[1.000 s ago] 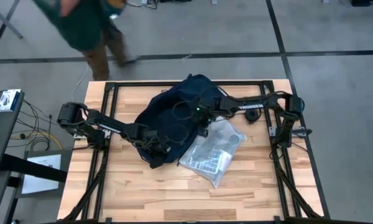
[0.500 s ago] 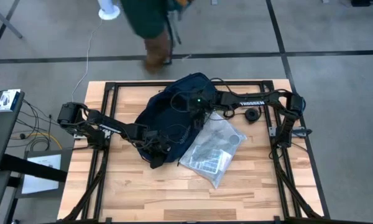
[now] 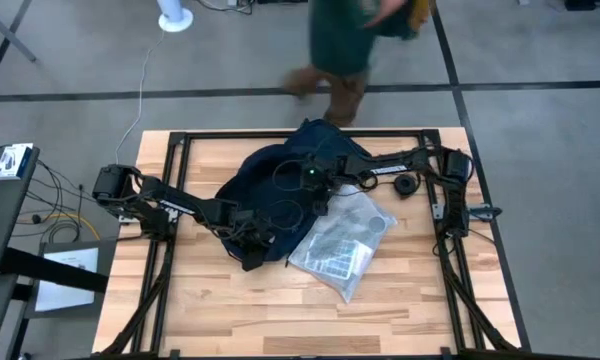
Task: Unpack backpack
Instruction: Remove the black headphones from the dark blue backpack
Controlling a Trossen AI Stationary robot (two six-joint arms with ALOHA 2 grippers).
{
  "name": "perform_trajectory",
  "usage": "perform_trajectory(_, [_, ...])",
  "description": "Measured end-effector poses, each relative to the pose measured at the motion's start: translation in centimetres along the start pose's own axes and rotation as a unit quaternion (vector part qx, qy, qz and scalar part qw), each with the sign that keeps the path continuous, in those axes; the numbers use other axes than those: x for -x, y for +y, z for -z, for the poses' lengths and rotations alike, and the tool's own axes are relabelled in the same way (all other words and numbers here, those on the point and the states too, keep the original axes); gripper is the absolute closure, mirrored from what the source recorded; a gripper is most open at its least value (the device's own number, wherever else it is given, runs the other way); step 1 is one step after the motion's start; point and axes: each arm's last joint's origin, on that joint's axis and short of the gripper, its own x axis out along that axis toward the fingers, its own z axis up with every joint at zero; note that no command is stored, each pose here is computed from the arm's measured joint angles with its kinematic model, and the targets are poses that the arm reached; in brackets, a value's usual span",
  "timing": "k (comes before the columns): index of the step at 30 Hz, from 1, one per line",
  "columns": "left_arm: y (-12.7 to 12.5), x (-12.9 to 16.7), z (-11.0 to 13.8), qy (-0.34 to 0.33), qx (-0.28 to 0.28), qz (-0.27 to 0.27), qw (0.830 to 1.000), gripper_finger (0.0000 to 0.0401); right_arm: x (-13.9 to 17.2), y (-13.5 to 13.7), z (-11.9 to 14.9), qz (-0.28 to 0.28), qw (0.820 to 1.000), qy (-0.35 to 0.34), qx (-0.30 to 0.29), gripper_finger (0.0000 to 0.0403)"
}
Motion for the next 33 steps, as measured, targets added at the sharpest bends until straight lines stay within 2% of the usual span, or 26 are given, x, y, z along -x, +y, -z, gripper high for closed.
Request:
perform_trajectory(4, [-0.1,0.0,0.0,0.002,-0.001,0.0,1.0,0.0194,1.1,1.2,0.1,-0.012,0.999,0.022,0.034,0.0316])
perform_trajectory(9, [-0.1,0.0,0.1,0.003,-0.004,-0.001,1.0,0.0194,2.0,2.0,-0.6,-0.011,0.997,-0.004,0.07,0.0316])
perform_trajectory(14, [0.0,0.0,0.1,0.003,-0.005,-0.001,1.0,0.0193,2.1,1.7,-0.7,0.028,0.994,-0.001,0.102,0.0301])
perform_trajectory(20, [0.0,0.0,0.1,0.002,-0.005,-0.004,1.0,0.0193,2.2,0.1,-0.5,0.074,0.994,0.006,0.084,0.0231])
perform_trajectory(25, [0.0,0.0,0.1,0.002,-0.005,-0.005,1.0,0.0193,0.7,-1.1,0.4,0.074,0.994,0.035,0.069,0.0183])
perform_trajectory(29, [0.0,0.0,0.1,0.003,-0.004,-0.005,1.0,0.0193,-0.6,-1.1,1.1,0.067,0.994,0.06,0.067,0.0176])
perform_trajectory(33, [0.0,0.0,0.1,0.003,-0.004,-0.005,1.0,0.0193,-1.1,-1.2,1.1,0.072,0.994,0.054,0.058,0.0192])
